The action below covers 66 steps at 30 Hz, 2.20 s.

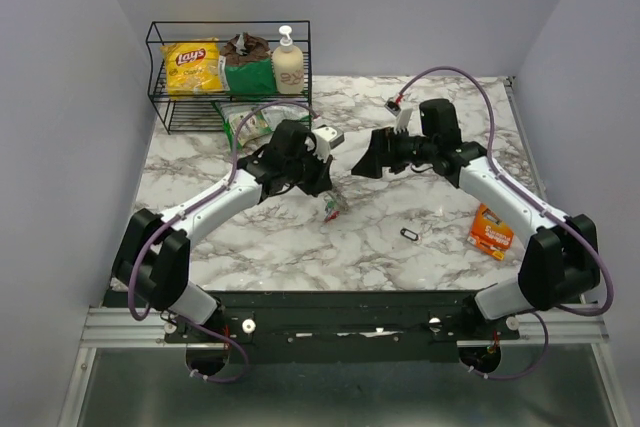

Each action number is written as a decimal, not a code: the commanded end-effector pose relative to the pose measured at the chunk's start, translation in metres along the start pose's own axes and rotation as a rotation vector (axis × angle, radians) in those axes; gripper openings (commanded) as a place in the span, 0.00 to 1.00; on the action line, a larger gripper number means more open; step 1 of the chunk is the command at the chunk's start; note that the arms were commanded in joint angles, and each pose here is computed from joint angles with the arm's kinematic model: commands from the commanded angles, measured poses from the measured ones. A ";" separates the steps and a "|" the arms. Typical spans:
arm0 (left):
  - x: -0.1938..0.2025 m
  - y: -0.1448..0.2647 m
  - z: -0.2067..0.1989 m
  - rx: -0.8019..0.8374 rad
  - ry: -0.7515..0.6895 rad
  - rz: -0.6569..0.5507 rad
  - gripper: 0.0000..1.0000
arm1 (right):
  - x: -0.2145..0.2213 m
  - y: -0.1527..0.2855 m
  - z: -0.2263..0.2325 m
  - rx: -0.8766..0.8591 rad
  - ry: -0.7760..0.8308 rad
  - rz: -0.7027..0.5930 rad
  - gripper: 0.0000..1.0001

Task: Put the keys on the keyring

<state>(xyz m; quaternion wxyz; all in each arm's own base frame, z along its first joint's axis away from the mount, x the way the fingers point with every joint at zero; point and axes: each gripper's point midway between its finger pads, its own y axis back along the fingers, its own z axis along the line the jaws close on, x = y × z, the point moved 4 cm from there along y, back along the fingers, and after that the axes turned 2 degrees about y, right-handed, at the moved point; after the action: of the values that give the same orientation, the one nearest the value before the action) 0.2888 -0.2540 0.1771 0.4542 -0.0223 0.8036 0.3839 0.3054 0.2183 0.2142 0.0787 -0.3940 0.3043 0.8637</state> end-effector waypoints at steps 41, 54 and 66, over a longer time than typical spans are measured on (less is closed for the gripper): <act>0.014 0.004 -0.027 0.156 -0.167 -0.423 0.00 | 0.010 -0.009 0.027 -0.306 0.132 -0.086 0.89; 0.017 0.001 -0.032 0.212 -0.135 -0.501 0.00 | 0.014 -0.009 0.035 -0.401 0.114 -0.137 0.78; 0.018 0.002 -0.036 0.253 -0.114 -0.556 0.00 | 0.030 -0.017 0.030 -0.429 0.066 -0.122 0.57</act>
<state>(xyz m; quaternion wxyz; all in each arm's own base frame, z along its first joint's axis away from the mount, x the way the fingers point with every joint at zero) 0.2529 -0.2658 0.1688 0.5779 -0.1602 0.7821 0.1694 0.2777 0.2432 0.2066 0.0473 -0.4485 0.1096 0.8858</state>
